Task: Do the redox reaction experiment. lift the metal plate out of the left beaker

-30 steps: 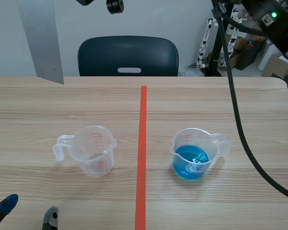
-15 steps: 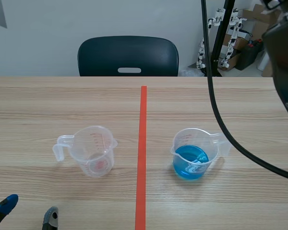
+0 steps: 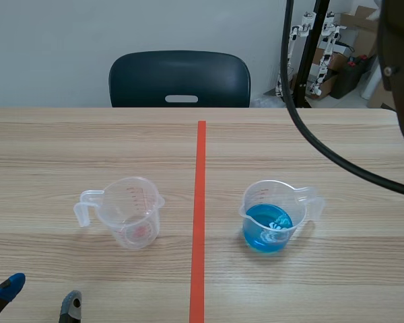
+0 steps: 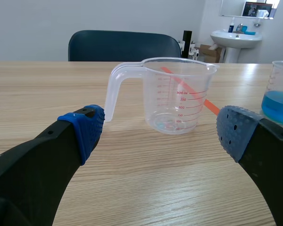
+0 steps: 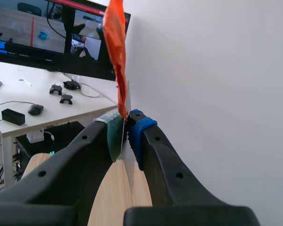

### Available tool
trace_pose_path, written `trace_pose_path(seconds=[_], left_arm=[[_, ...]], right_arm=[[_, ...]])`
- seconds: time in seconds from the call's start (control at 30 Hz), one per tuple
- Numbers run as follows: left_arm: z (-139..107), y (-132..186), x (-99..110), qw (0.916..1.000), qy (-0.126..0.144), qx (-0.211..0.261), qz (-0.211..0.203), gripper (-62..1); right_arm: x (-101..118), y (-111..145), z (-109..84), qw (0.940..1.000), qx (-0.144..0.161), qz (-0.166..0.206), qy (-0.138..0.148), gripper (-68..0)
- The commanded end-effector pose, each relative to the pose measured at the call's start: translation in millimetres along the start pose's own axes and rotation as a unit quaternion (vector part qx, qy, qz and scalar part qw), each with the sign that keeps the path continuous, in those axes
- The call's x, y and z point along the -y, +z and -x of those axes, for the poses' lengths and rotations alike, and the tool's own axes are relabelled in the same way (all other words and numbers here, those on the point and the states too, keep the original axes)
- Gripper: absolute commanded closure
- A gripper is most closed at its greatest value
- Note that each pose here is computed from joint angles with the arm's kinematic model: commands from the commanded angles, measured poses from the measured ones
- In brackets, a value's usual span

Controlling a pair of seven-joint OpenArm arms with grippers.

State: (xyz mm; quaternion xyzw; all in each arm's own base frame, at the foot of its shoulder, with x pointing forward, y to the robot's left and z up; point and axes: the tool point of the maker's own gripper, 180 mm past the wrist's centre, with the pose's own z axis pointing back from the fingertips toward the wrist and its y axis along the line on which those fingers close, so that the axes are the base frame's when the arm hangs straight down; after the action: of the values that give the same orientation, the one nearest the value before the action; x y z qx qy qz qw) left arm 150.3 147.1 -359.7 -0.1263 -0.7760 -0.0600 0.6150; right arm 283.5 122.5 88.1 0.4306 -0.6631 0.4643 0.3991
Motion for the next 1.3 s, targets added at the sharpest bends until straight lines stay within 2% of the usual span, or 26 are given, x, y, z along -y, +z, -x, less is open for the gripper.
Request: trace_pose_path(seconds=[0.0, 0.2, 0.37, 0.43, 0.53, 0.67, 0.73, 0.8, 0.9, 1.27], left_arm=[[-6.4, -3.5, -3.1, 0.9999, -0.005, 0.016, -0.002, -50.8], [-6.4, -3.5, -3.0, 0.9999, -0.005, 0.016, -0.002, -50.8], [-6.4, -3.5, -3.0, 0.9999, -0.005, 0.016, -0.002, -50.8], [-6.4, -3.5, -3.0, 0.9999, -0.005, 0.016, -0.002, -50.8], [-6.4, -3.6, -3.0, 0.9999, -0.005, 0.016, -0.002, -50.8], [-6.4, -3.6, -3.0, 0.9999, -0.005, 0.016, -0.002, -50.8], [-6.0, -4.4, -3.2, 0.9999, -0.005, 0.015, -0.001, -50.8], [-5.2, -4.5, -3.2, 0.9999, -0.005, 0.013, -0.001, -50.8], [-5.2, -4.5, -3.2, 0.9999, -0.005, 0.013, -0.001, -50.8], [-5.2, -4.5, -3.2, 0.9999, -0.005, 0.013, -0.001, -50.8]], right_arm=[[1.0, 3.8, 15.9, 0.9997, -0.014, 0.005, -0.019, -0.6], [0.6, 31.5, 92.3, 0.992, -0.075, 0.032, -0.096, -0.6], [-11.8, 42.8, 154.2, 0.9822, -0.135, 0.04, -0.125, -0.6], [-18.1, 43.6, 172.1, 0.9793, -0.153, 0.031, -0.13, -0.6], [-25.3, 42.9, 193.1, 0.9729, -0.173, 0.022, -0.152, -0.6], [-37.2, 38.9, 204.5, 0.9692, -0.185, 0.006, -0.162, -0.6], [-45.6, 37.1, 206.4, 0.968, -0.19, -0.011, -0.164, -0.6], [-52.2, 36.7, 207.7, 0.9646, -0.194, -0.023, -0.177, -0.6], [-55.0, 38.4, 209.6, 0.9617, -0.202, -0.029, -0.183, -0.6], [-46.8, 41.3, 208.8, 0.9638, -0.216, -0.025, -0.154, -0.6]])
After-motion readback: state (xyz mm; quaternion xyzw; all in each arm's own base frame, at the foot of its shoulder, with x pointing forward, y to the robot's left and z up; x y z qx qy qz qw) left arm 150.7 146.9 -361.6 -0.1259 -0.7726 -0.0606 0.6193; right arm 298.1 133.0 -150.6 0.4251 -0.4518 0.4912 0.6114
